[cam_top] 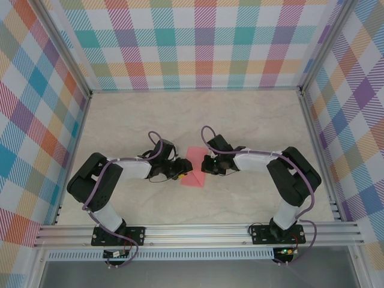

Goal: Fold a paper plane with a square sheet of paper (pick it up from the middle)
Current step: Turn over the paper at the center of the table.

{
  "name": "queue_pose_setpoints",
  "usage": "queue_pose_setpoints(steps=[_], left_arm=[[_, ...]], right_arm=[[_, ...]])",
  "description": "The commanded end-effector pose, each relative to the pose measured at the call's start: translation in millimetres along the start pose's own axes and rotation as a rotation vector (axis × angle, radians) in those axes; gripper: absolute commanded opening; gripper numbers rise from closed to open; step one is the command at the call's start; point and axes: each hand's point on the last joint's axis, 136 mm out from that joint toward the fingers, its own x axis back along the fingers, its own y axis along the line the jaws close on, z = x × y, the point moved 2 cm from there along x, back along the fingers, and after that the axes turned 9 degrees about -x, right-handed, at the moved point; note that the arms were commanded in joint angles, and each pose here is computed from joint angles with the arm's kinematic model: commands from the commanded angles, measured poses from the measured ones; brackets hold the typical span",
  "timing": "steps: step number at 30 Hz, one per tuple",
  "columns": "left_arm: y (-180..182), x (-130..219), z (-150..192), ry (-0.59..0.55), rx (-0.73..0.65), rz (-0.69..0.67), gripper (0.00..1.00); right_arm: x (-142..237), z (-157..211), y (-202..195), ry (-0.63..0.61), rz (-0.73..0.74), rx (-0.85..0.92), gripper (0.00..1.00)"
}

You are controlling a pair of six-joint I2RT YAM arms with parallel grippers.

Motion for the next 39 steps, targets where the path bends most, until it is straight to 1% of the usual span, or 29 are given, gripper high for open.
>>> queue_pose_setpoints(steps=[1, 17, 19, 22, 25, 28, 33, 36, 37, 39], left_arm=[[-16.3, -2.9, -9.6, -0.005, -0.021, 0.059, 0.41], [-21.3, -14.2, -15.8, 0.014, -0.035, 0.070, 0.26], [-22.2, -14.3, -16.5, 0.014, -0.042, 0.073, 0.23], [-23.5, -14.0, -18.3, 0.011, -0.059, 0.070, 0.19], [-23.5, -13.4, -20.3, 0.004, -0.077, 0.059, 0.13], [-21.7, -12.0, -22.8, -0.005, -0.103, 0.032, 0.08], [-25.4, -0.3, -30.1, -0.027, -0.156, -0.023, 0.02], [-26.8, 17.8, -32.4, -0.036, -0.199, -0.112, 0.01], [-26.8, 24.6, -33.2, -0.039, -0.215, -0.149, 0.01], [-25.4, 43.6, -33.0, -0.040, -0.257, -0.254, 0.01]], right_arm=[[6.8, -1.0, -2.1, -0.018, 0.001, -0.012, 0.11], [8.1, 1.3, -4.4, -0.013, 0.001, -0.014, 0.12], [9.4, 1.0, -3.9, -0.016, -0.003, -0.016, 0.14], [15.2, 1.0, -0.9, -0.025, -0.017, -0.012, 0.19], [28.7, -1.2, 2.5, -0.059, -0.029, -0.011, 0.29], [47.0, -3.8, -0.2, -0.116, -0.011, -0.019, 0.44], [82.8, -8.0, -19.6, -0.241, 0.083, -0.037, 0.71], [105.9, -10.1, -32.5, -0.328, 0.133, -0.036, 0.82], [111.3, -9.8, -36.4, -0.348, 0.145, -0.035, 0.88], [124.0, -9.6, -43.0, -0.396, 0.157, -0.036, 0.98]])
